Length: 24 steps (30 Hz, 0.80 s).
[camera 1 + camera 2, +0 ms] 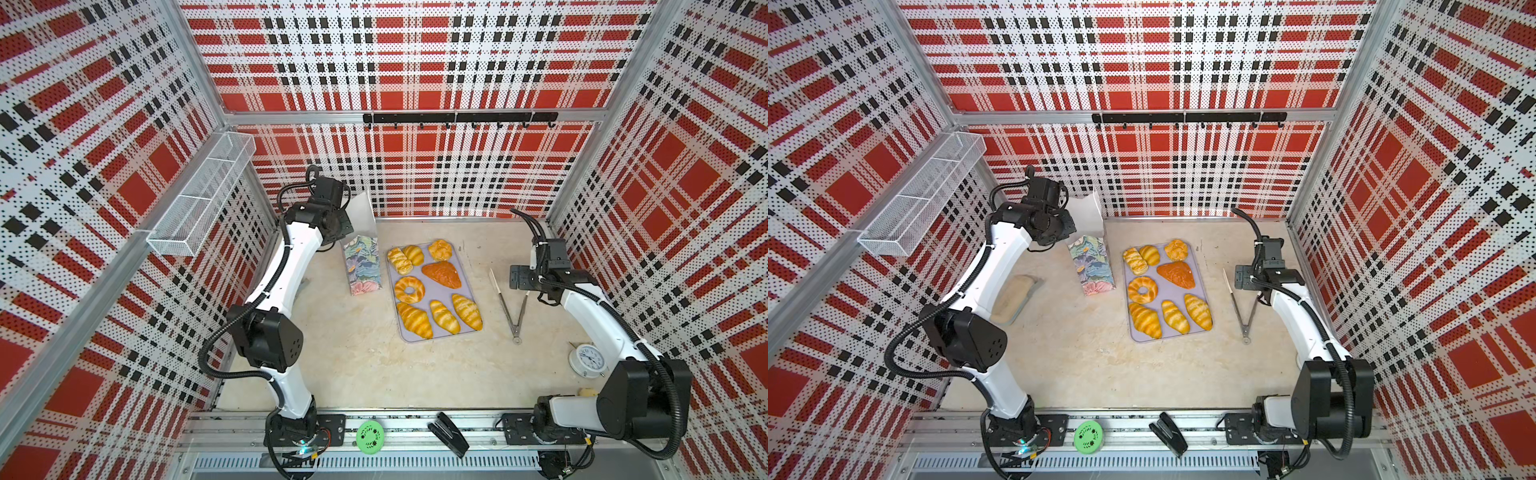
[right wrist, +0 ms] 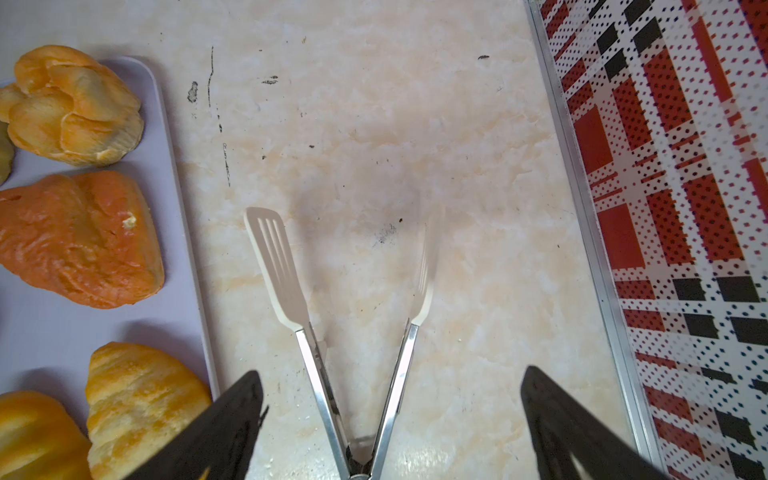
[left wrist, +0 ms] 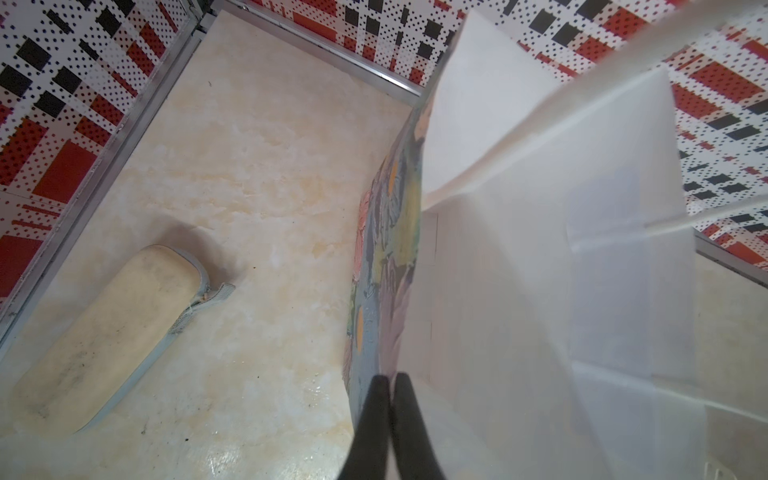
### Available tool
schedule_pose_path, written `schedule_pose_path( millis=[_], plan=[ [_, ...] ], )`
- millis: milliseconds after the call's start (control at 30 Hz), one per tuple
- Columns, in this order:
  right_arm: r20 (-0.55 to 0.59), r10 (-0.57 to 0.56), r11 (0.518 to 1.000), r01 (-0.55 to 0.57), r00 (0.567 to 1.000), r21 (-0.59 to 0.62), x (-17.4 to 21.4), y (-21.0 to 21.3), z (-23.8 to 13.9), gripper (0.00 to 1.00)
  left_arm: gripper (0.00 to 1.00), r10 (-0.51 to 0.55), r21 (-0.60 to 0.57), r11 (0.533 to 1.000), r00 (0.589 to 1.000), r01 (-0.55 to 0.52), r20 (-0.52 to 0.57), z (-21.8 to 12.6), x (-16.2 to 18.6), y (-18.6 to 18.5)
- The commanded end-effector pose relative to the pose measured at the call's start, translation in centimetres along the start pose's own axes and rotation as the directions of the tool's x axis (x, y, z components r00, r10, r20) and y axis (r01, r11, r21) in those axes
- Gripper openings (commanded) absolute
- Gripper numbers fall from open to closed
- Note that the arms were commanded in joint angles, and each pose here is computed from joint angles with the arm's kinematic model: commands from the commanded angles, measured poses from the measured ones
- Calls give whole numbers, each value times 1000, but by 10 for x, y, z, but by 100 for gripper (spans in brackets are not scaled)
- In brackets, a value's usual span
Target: Place the fake bread into the paper bag
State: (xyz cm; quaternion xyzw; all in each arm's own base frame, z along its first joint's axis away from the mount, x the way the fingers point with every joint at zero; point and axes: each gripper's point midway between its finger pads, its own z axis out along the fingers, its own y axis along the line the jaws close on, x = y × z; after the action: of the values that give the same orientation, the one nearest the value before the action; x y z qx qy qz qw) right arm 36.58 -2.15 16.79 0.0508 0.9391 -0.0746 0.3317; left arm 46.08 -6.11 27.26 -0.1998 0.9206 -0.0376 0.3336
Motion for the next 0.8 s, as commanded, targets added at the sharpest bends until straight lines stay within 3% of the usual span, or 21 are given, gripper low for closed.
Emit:
schedule_pose_path(
  millis=[0,767],
  plan=[
    [-12,15,1000,-15,1000,19,3,-3,3,97,0,-21,-3,1000,1000,21,17,0,-10,4],
    [-213,168,985,-156,963,74,64,-6,23,70,1,-55,-9,998,998,55,17,8,-10,20]
  ],
)
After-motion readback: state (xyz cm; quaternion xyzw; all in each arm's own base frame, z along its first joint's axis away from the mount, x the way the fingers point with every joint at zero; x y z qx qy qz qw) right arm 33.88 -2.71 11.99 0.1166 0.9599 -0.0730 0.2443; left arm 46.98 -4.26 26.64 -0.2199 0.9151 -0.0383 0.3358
